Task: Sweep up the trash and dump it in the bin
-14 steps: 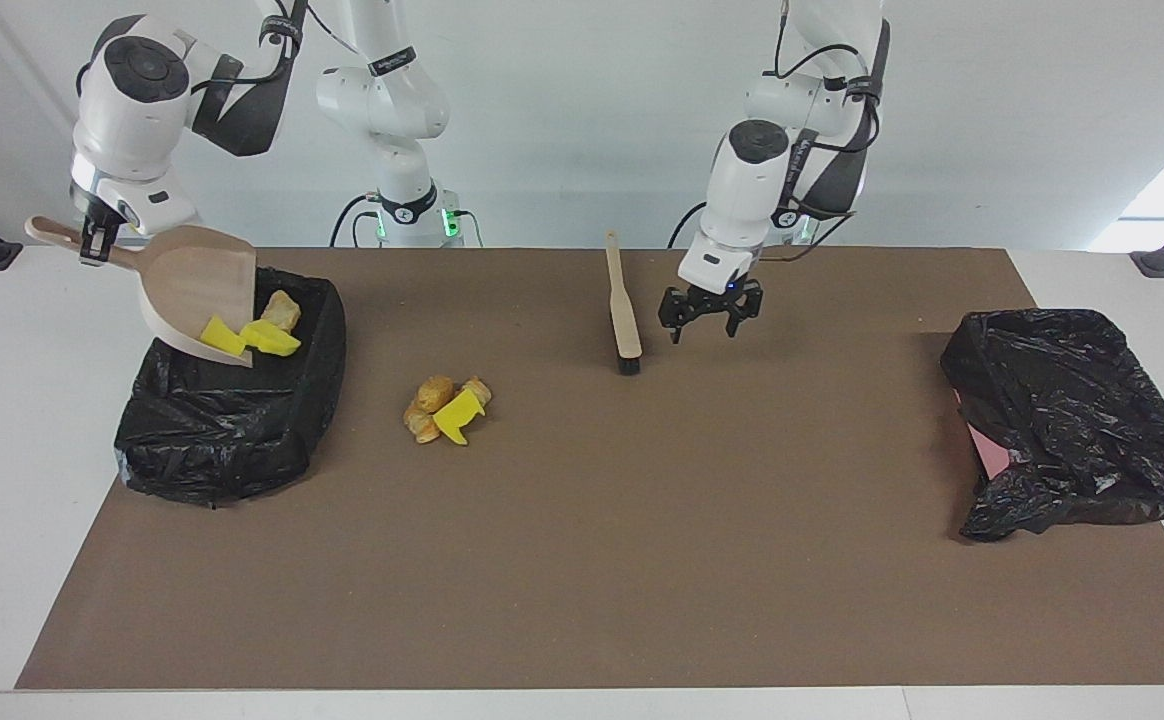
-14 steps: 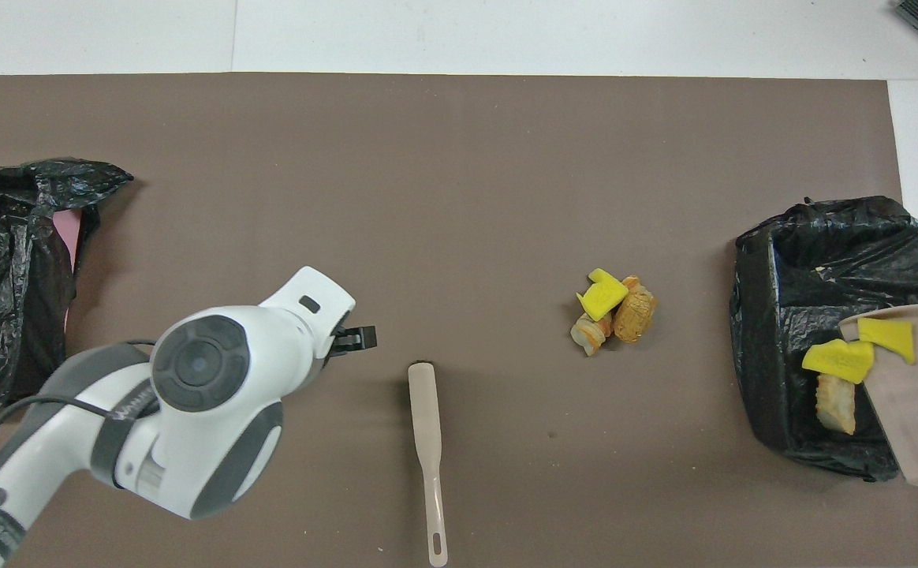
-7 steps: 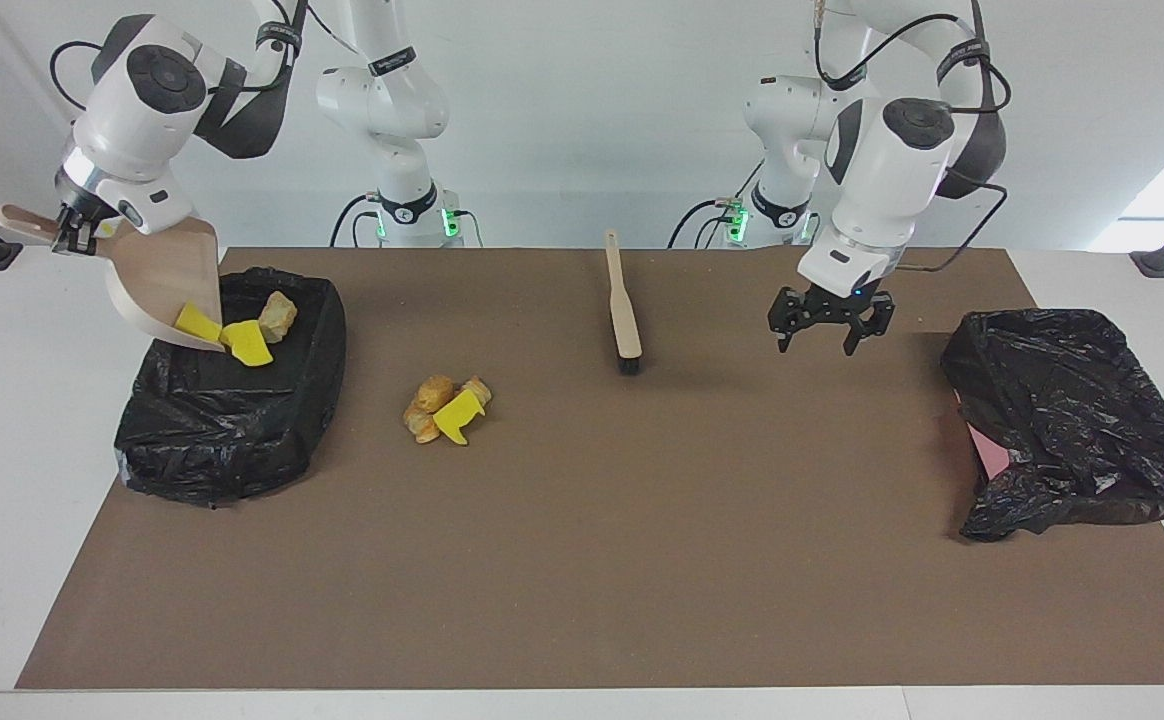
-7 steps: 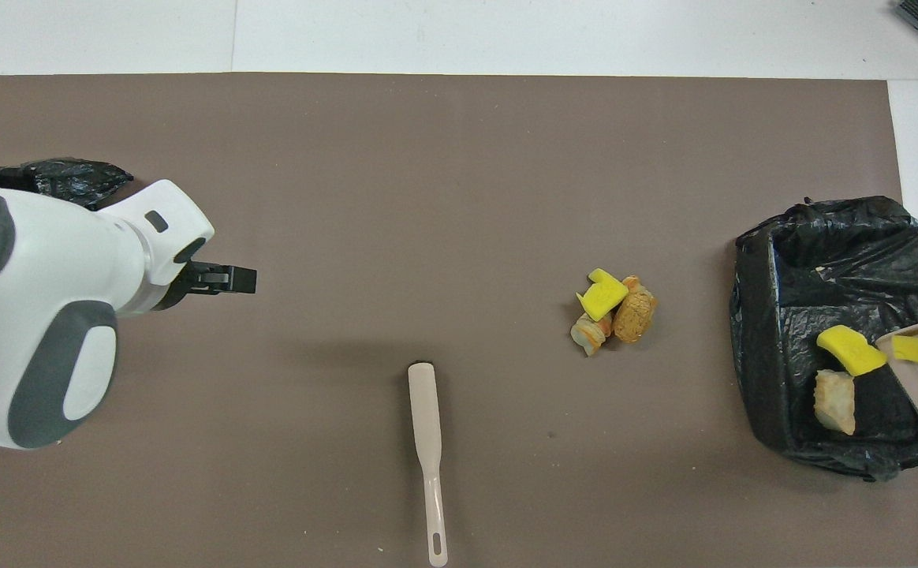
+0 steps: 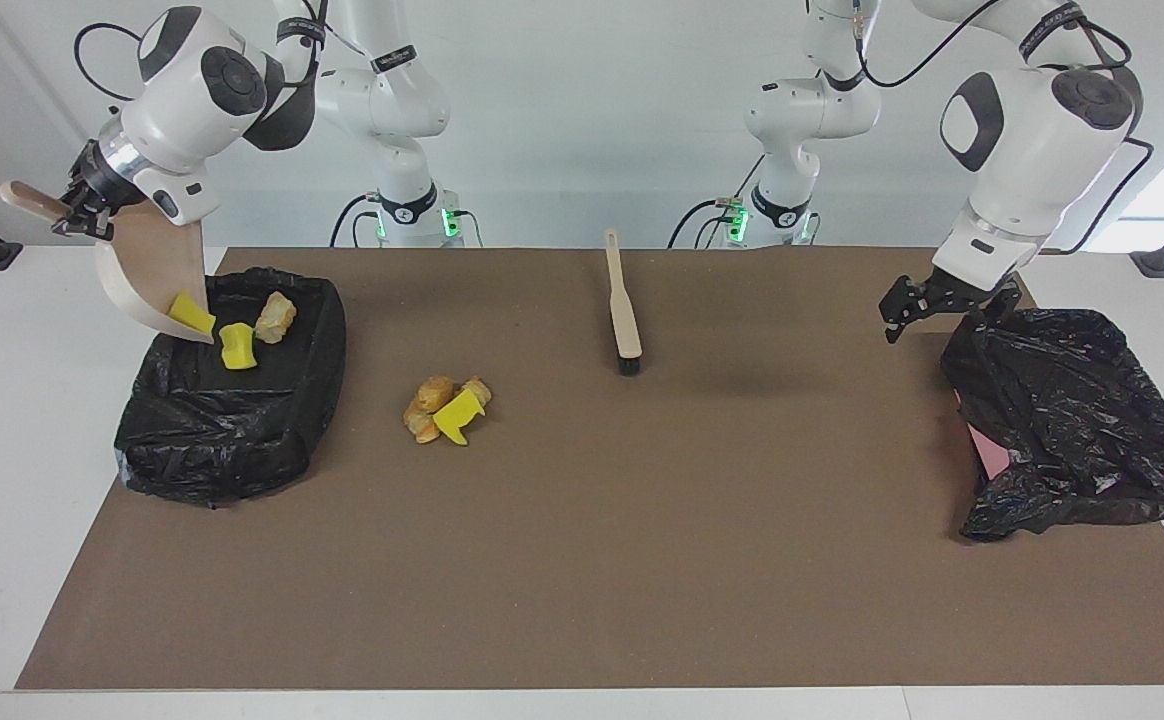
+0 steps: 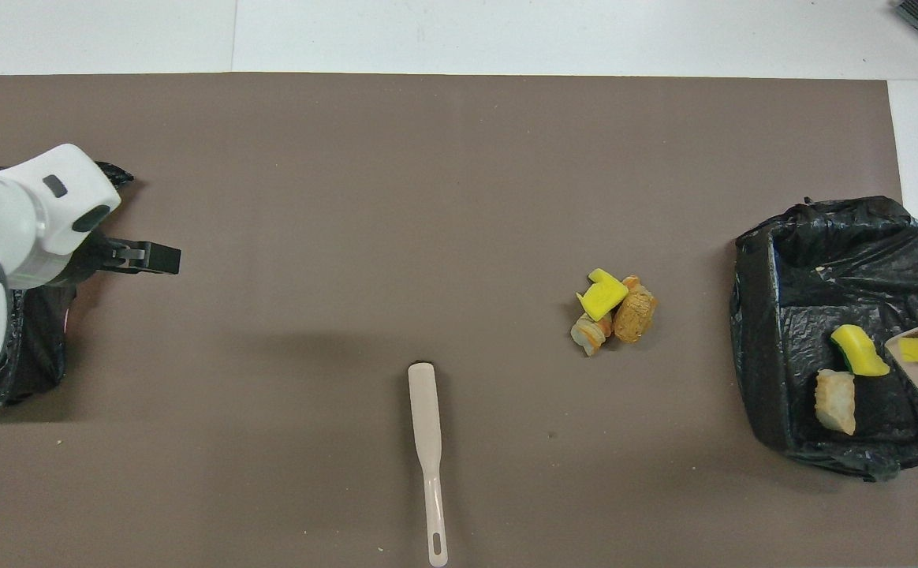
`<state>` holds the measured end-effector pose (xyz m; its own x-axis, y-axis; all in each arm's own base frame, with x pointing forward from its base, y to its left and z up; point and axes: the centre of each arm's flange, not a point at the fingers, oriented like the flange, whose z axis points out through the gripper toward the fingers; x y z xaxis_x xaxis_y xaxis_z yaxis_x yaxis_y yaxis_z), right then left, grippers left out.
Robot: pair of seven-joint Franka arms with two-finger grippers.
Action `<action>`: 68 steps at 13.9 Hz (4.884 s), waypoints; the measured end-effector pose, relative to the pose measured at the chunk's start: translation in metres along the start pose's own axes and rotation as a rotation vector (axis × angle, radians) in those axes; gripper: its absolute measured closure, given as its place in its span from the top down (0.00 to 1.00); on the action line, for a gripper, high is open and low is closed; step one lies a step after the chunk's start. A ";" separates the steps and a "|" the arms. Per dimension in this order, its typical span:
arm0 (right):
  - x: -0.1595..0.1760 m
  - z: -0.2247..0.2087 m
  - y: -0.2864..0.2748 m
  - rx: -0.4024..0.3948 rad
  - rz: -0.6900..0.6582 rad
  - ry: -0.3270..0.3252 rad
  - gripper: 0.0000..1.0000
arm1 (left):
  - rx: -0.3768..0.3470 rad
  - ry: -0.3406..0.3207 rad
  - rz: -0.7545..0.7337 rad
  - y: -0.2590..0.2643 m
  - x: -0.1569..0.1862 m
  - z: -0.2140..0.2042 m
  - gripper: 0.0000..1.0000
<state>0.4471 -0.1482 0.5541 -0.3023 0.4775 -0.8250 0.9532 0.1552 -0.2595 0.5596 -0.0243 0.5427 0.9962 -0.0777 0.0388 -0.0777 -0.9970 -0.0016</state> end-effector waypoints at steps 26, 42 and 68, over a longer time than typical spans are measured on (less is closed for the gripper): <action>0.105 -0.275 0.022 0.333 1.202 0.759 0.31 | -0.002 -0.088 -0.023 -0.003 -0.013 -0.073 1.00; 0.384 -0.422 0.270 0.766 1.646 1.065 0.31 | -0.012 -0.039 0.130 0.083 0.025 -0.015 1.00; 0.488 -0.387 0.006 0.679 1.487 0.974 1.00 | -0.002 -0.005 -0.030 0.355 0.013 0.165 1.00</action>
<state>0.3033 0.4200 0.3441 0.9820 0.1760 -0.0681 0.1742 -0.9842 -0.0317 0.5518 -0.3793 0.3775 0.9983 -0.0479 0.0335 -0.0480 -0.9988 0.0018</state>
